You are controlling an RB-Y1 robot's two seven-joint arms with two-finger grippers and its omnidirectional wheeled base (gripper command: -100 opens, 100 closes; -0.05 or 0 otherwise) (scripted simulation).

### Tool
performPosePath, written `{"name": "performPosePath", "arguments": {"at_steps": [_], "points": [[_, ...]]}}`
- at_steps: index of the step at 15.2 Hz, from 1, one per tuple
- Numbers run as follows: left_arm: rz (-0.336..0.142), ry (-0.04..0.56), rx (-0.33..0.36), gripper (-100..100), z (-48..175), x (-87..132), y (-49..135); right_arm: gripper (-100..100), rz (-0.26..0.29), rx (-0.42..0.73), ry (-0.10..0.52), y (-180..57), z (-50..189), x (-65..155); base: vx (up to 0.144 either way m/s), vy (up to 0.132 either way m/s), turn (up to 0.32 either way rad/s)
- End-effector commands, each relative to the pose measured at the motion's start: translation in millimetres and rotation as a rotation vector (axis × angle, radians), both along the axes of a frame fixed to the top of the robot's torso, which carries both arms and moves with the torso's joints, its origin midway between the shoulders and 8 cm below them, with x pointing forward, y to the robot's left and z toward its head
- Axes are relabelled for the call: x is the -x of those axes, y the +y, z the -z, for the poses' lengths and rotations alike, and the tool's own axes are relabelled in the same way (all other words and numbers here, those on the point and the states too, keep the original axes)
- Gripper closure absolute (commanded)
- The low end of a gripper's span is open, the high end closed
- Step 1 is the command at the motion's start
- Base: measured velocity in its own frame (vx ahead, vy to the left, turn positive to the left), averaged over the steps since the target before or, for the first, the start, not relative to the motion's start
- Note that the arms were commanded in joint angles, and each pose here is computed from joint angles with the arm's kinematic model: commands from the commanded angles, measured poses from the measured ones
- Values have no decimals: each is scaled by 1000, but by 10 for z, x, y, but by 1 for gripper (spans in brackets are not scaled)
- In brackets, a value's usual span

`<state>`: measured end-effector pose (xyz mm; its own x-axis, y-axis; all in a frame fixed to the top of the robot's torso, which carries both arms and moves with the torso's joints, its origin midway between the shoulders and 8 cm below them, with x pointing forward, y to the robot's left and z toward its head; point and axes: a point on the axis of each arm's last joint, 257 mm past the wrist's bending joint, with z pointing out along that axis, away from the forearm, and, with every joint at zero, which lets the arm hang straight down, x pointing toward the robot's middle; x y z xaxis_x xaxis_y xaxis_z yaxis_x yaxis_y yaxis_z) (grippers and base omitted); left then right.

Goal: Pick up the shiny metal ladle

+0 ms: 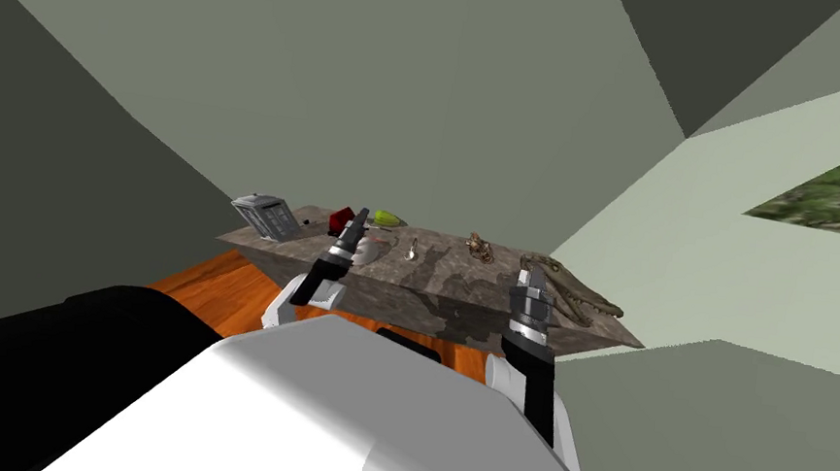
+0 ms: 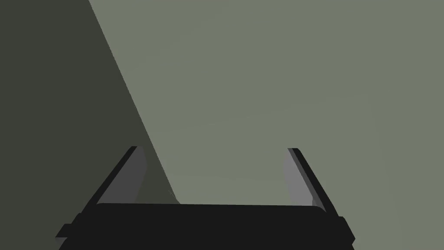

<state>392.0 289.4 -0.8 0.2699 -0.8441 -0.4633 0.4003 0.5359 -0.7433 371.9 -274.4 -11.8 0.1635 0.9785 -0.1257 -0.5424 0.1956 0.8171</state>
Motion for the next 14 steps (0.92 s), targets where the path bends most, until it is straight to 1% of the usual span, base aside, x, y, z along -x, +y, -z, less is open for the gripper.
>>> {"name": "performPosePath", "arguments": {"at_steps": [1, 2, 3, 4, 5, 6, 7, 8, 9, 10, 12, 13, 14], "points": [[-43, 48, -61, -100, 99, -113, 129, 0, 0, 0, 0, 0, 0, 0, -21, 15, -255], [-49, 67, -57, -100, 143, -134, 148, 0, 0, 0, 0, 0, 0, 0, -22, 21, -225], [-49, 68, -57, -100, 146, -135, 149, 0, 0, 0, 0, 0, 0, 0, -15, 21, -83], [-84, 99, -101, -100, 204, -209, 265, 0, 0, 0, 0, 0, 0, 0, -19, 16, -262], [-89, 116, -98, -100, 242, -224, 282, 0, 0, 0, 0, 0, 0, 0, -20, 22, -263], [-89, 116, -98, -100, 242, -224, 282, 0, 0, 0, 0, 0, 0, 0, -14, 20, -67], [-127, 143, -142, -100, 286, -291, 412, 0, 0, 0, 0, -1, 0, 0, -17, 15, -237], [-131, 154, -140, -100, 313, -300, 425, 0, 0, 0, 0, 0, 0, 0, -20, 20, -271], [-134, 165, -138, -100, 338, -308, 437, 0, 0, 0, 0, 0, 0, 0, -16, 20, -88], [-173, 184, -182, -100, 355, -364, 574, 0, 0, 0, 0, -1, 0, 0, -17, 16, -225], [-183, 217, -175, -100, 434, -386, 613, 0, 0, 0, 0, 0, 0, 0, -20, 21, -182], [-225, 235, -218, -100, 444, -436, 766, 0, 0, 0, 0, -1, 0, 0, -21, 19, -292], [-230, 249, -215, -100, 477, -443, 783, 0, 0, 0, 0, 0, 0, 0, -25, 25, -298]]}}
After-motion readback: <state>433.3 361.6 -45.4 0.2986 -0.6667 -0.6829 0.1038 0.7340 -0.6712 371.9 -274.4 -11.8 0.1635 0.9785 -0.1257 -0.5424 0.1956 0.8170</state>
